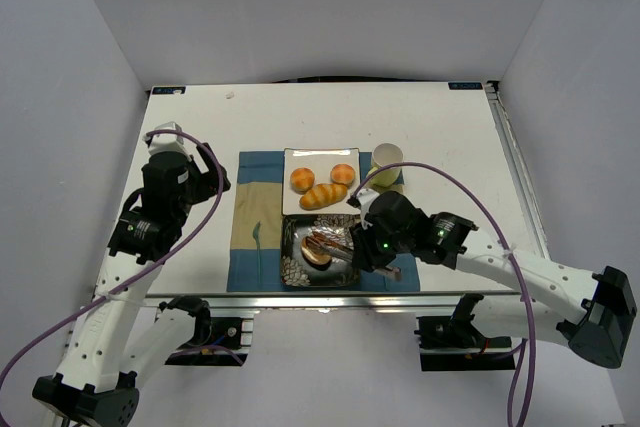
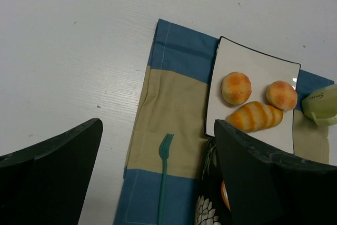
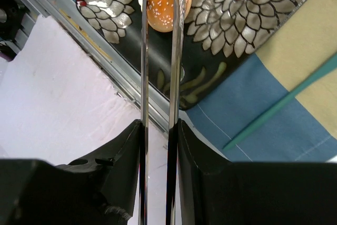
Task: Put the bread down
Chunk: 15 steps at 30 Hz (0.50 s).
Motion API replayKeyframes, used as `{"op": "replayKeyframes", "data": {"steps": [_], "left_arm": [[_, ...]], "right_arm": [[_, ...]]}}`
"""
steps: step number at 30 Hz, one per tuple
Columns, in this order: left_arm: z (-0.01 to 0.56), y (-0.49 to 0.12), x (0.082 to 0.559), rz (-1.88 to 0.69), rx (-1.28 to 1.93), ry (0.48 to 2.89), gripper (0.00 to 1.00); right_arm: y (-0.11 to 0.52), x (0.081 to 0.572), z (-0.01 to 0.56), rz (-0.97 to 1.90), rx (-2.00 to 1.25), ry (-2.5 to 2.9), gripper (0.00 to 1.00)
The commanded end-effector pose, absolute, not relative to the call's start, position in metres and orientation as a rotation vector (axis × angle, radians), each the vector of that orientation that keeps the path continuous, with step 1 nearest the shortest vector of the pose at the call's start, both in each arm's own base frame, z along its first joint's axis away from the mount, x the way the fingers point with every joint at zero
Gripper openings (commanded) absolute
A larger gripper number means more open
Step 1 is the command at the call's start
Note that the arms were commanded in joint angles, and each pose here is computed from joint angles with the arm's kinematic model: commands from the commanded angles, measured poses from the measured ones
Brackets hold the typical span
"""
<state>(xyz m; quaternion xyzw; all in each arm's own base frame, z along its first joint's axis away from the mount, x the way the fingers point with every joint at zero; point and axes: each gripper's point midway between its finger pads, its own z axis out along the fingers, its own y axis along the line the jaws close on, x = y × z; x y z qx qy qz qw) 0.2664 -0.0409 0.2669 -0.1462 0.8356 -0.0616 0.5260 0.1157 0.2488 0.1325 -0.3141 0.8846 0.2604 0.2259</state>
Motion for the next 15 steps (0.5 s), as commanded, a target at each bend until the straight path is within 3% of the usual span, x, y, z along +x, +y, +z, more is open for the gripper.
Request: {"op": "replayKeyframes", "data": {"steps": [1,9,15], "left_arm": [[0.266,-0.043,0.266,-0.168,-0.347,1.99,0.98],[0.265,-0.044,0.266,-0.169,-0.345,1.996,0.98],[0.265,-0.044,0.266,-0.17,-0.344,1.997,0.98]], "right_arm": [[0.263,0.12,0.14,0.764,-0.837,2.382,0.28],[0.262,0.121,0.143,0.744,-0.837,2.384,0.48],[0.262,0.124,0.16,0.748,-0.816,2.355,0.5]]}}
